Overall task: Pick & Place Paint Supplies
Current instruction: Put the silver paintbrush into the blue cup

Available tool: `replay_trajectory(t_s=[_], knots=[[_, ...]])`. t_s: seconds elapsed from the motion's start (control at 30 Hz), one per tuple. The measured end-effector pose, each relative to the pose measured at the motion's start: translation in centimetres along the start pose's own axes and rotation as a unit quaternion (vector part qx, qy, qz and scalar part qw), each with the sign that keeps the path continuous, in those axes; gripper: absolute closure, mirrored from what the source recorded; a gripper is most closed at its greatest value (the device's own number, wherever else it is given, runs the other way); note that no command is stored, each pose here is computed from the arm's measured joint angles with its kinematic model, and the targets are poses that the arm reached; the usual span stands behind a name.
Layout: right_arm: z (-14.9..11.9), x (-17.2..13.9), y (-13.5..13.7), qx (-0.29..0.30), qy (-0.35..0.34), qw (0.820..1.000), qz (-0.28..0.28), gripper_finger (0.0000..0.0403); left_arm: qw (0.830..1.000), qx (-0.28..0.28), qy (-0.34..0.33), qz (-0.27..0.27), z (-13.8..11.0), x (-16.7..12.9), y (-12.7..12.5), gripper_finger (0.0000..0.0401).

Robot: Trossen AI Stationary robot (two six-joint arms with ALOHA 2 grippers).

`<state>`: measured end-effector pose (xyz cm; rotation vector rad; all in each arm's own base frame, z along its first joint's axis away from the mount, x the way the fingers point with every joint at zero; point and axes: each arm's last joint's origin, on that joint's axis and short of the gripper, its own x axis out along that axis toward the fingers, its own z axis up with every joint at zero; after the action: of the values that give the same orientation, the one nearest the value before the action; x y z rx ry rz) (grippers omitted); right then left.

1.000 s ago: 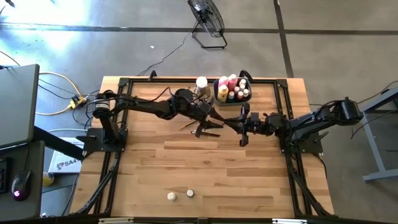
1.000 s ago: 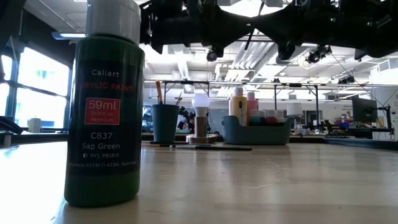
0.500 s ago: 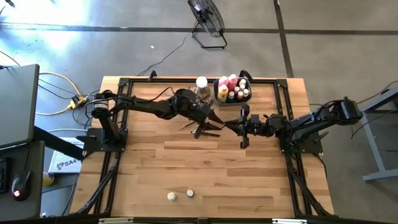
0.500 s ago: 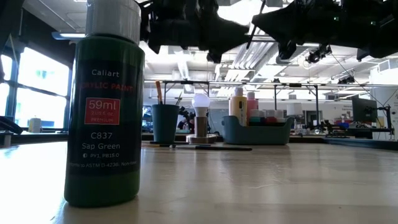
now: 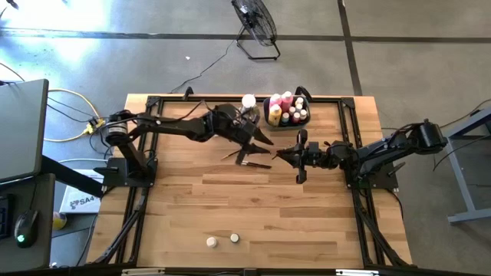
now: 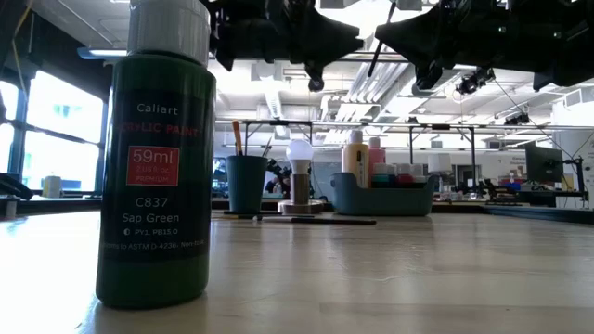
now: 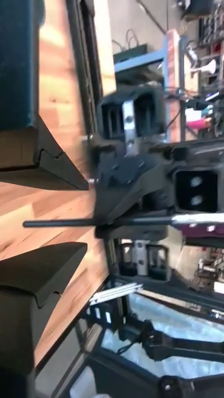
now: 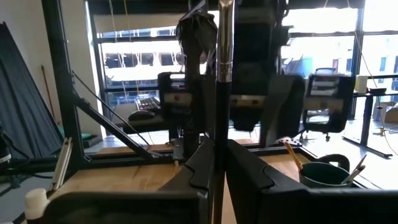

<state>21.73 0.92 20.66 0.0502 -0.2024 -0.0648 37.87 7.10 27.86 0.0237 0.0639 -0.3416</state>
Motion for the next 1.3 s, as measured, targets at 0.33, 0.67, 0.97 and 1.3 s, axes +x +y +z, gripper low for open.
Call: replay_trajectory(t_s=[0.33,0.67,0.97,1.3], knots=[[-0.2,0.0,0.0,-0.002,0.009,1.0,-0.001,0.0378,0.996,0.031,-0.078,0.034,2.1,0.5,-1.4,0.0258],[-0.9,0.1,0.0,0.02,0.037,0.999,-0.002,0.0378,0.996,0.018,-0.052,0.068,1.5,1.5,-2.9,0.0258],[-1.6,0.3,0.0,0.03,0.055,0.998,0.008,0.0378,0.993,-0.034,-0.046,0.1,1.3,1.5,-2.7,0.0258],[-1.6,0.3,0.1,0.03,0.055,0.998,0.009,0.0378,0.994,-0.058,-0.036,0.09,-0.1,2.4,-2.4,0.0258]])
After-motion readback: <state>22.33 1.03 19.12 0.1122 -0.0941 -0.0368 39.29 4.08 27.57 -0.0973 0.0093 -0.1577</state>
